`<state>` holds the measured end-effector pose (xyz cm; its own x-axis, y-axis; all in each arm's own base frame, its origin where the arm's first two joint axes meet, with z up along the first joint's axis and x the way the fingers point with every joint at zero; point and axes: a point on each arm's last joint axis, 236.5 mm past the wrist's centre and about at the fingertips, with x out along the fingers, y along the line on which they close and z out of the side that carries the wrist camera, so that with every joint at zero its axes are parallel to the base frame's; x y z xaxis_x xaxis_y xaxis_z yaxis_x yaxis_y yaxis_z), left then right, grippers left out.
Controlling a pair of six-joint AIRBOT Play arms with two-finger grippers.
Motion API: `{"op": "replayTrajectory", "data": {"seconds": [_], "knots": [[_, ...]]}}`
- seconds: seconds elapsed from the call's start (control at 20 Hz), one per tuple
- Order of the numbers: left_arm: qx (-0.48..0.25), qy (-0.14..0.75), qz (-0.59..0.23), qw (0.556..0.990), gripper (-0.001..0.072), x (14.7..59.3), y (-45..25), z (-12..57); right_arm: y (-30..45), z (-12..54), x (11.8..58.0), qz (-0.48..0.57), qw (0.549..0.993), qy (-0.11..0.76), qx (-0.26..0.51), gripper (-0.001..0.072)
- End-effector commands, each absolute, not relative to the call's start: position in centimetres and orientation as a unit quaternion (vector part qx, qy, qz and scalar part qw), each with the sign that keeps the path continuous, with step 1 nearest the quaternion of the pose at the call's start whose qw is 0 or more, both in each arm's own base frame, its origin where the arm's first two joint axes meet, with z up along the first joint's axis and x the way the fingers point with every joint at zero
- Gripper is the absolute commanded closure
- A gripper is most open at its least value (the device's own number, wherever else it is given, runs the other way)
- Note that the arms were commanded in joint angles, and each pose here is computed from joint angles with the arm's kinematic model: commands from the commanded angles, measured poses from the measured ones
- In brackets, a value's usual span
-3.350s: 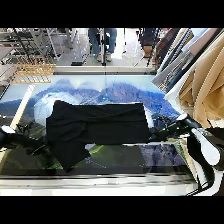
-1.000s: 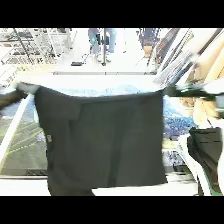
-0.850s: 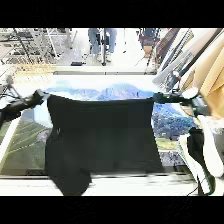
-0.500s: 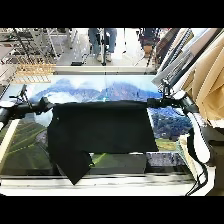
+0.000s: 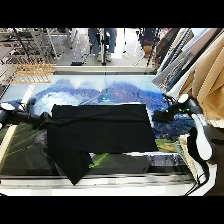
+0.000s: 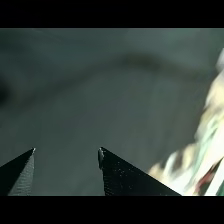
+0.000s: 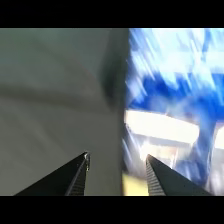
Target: Fold the clothes and pants, and hang the long-sleeved shirts on hangers.
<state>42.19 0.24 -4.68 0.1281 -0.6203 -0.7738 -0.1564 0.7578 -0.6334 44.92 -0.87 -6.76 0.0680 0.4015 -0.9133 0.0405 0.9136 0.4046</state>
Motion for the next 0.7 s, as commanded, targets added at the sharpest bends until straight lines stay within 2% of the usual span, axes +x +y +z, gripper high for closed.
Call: {"op": "replayTrajectory", "data": {"seconds": [0.0,0.05,0.1,0.15,0.3,0.45,0.6,0.65], "knots": [[-0.239,0.721,-0.106,0.642,0.0304,34.1,2.5,-6.0,-3.0,-7.4,37.9,0.126,0.652,0.716,0.214,0.0302],[-0.243,0.716,-0.098,0.647,0.0304,32.5,2.1,-6.0,-2.6,-7.6,36.3,0.144,0.646,0.713,0.229,0.0287],[-0.242,0.715,-0.097,0.649,0.028,30.8,1.5,-6.0,-2.2,-7.9,34.5,0.158,0.638,0.713,0.244,0.0242],[-0.242,0.717,-0.098,0.646,0.0219,28.8,0.8,-6.3,-1.8,-8.1,33.2,0.172,0.63,0.713,0.256,0.0242],[-0.249,0.723,-0.09,0.638,0.0209,24.9,-0.7,-7.7,-1.0,-8.9,30.5,0.19,0.6,0.725,0.28,0.0249],[-0.256,0.731,-0.09,0.626,0.0207,23.0,-1.5,-9.3,-0.2,-9.9,29.5,0.201,0.593,0.73,0.276,0.0254],[-0.268,0.715,-0.084,0.641,0.0208,23.5,-2.2,-10.5,1.4,-10.8,29.2,0.22,0.595,0.726,0.266,0.0317],[-0.278,0.704,-0.083,0.649,0.0225,24.2,-2.8,-10.7,2.3,-10.5,29.7,0.235,0.599,0.716,0.27,0.0361]]}}
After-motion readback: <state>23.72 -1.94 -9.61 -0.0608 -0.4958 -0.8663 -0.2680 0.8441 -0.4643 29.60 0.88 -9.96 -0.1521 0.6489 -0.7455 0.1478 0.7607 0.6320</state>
